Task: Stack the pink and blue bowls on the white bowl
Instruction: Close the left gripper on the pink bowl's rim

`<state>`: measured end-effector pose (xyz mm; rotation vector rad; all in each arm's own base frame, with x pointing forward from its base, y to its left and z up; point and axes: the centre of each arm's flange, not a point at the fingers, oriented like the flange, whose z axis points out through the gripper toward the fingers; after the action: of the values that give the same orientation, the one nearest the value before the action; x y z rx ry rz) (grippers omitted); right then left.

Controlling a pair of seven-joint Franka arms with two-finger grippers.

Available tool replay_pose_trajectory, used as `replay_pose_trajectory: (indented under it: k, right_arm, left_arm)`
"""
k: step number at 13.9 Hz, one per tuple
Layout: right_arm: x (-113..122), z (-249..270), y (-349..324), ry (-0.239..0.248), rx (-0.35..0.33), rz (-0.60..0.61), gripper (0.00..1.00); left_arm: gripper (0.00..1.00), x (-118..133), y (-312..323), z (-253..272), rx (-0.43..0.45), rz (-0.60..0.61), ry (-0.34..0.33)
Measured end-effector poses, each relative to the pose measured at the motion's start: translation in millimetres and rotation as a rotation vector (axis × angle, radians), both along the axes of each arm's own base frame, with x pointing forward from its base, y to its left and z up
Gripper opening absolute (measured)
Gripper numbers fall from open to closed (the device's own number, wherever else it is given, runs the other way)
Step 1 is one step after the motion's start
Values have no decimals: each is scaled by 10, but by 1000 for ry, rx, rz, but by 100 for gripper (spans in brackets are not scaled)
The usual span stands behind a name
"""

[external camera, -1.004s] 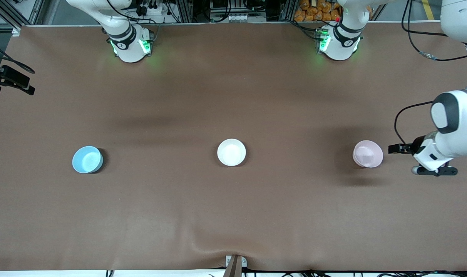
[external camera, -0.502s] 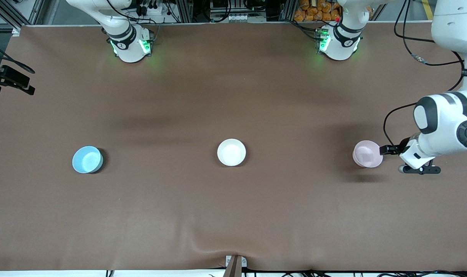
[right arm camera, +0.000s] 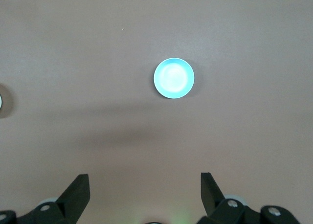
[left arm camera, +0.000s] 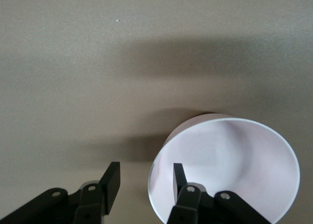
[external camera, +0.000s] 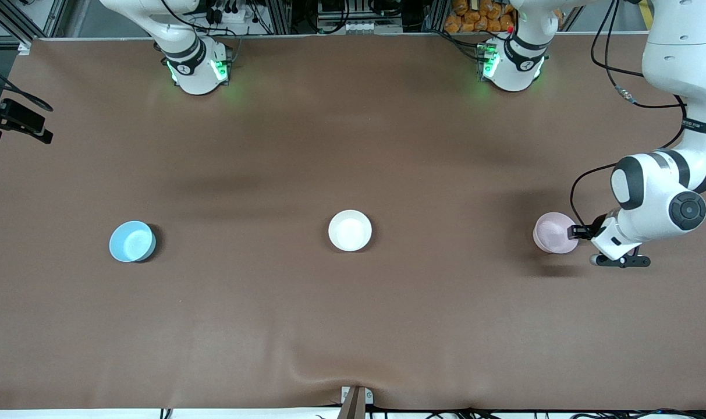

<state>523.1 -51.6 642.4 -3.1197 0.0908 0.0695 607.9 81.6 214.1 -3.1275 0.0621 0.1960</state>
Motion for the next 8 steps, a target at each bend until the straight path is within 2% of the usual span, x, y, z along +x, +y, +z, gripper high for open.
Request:
replay_pose_trajectory:
  k: [1,2,5,6,8]
  right_arm:
    - [0,0,0,0,0,0,100]
    - [0,0,0,0,0,0,100]
    - [0,0,0,0,0,0,100]
    - [0,0,0,0,0,0,100]
    - [0,0,0,0,0,0,100]
  left_arm:
    - [48,2,-12,0,-1,-2,0]
    - [37,2,-18,0,-1,-3,0]
    - [33,-1,-24,-18,-2,-4,3]
    - [27,-3,-27,-28,-2,-4,5]
    - [7,-2,-31,-31,-3,-5,5]
